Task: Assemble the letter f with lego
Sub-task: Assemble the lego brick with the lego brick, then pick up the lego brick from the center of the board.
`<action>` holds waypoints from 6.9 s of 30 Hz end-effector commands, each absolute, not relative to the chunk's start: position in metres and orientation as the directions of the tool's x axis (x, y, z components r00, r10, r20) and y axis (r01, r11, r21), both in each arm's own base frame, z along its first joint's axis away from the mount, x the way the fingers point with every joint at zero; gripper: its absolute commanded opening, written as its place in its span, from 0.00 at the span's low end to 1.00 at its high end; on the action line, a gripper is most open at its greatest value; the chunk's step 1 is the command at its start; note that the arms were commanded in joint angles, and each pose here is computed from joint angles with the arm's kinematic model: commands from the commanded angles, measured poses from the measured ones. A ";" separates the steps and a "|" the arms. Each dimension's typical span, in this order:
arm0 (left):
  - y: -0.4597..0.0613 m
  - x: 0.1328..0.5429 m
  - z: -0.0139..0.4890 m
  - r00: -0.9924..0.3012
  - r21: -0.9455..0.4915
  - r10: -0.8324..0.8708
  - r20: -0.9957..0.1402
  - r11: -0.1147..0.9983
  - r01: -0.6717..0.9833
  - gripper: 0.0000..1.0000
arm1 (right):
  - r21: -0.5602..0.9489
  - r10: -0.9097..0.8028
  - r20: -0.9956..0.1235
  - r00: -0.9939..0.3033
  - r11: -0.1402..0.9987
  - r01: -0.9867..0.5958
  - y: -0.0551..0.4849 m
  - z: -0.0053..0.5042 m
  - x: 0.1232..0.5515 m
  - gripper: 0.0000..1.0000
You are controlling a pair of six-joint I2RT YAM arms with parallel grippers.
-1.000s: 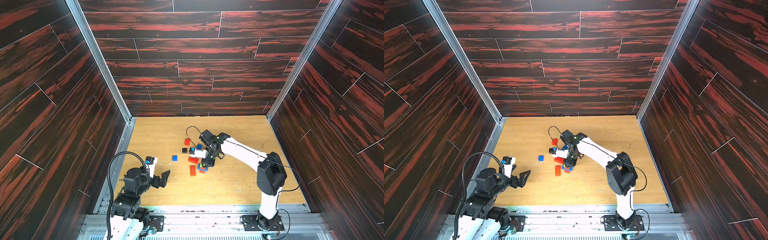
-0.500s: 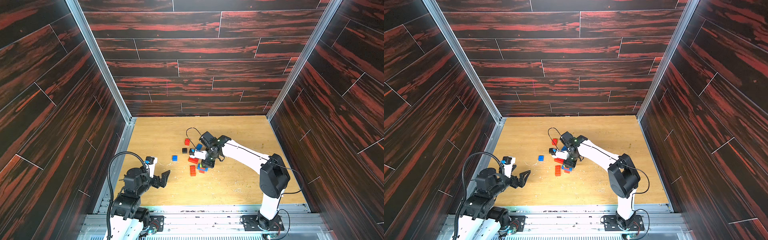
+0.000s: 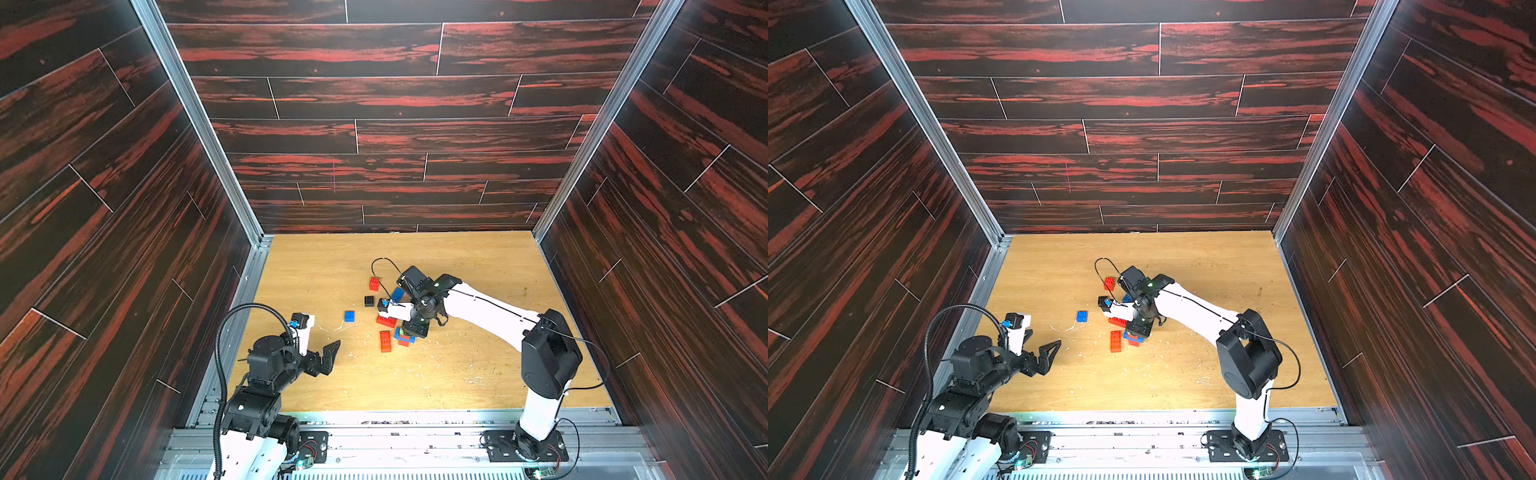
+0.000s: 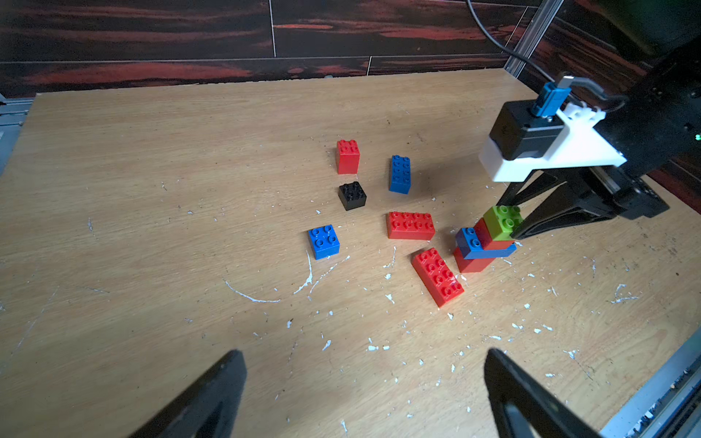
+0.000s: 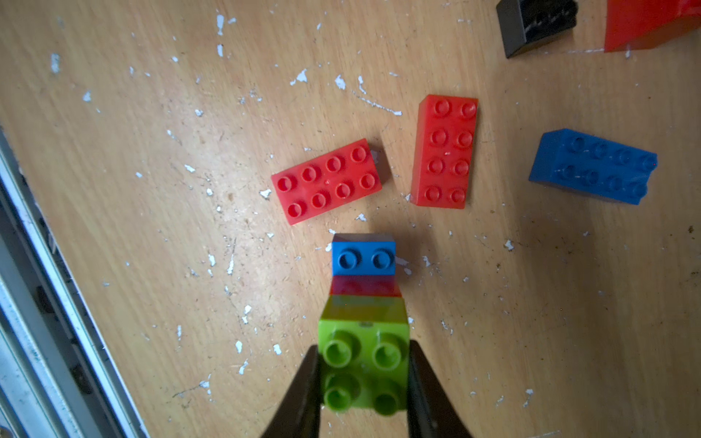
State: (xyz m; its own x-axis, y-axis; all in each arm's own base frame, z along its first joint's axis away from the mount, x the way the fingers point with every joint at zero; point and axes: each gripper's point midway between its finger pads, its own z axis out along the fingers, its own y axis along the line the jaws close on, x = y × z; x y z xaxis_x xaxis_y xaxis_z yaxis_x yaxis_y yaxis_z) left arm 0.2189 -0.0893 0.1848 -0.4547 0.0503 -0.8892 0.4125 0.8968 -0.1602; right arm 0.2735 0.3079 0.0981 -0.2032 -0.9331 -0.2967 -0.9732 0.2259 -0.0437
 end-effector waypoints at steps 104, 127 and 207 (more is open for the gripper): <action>-0.090 0.218 0.186 -0.448 -0.155 0.056 -0.892 0.894 0.421 1.00 | 0.078 -0.957 -0.241 -0.161 0.147 -0.986 0.287 0.088 0.247 0.36; -0.090 0.219 0.186 -0.451 -0.156 0.054 -0.891 0.896 0.415 1.00 | 0.072 -0.944 -0.283 -0.169 0.154 -0.985 0.301 0.106 0.252 0.45; -0.105 0.207 0.193 -0.419 -0.184 0.053 -0.906 0.844 0.504 1.00 | 0.089 -0.324 -0.110 -0.940 0.938 -0.334 0.376 0.036 0.275 0.47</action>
State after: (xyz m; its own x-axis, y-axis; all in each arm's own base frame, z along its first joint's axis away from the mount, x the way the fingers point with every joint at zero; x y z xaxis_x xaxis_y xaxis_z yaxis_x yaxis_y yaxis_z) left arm 0.2096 -0.1021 0.1940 -0.4253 0.0491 -0.9037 0.4848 0.8556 -0.1817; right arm 0.2805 0.3798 0.0523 -0.9308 -0.3362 -0.1436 -0.3531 0.9284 0.1156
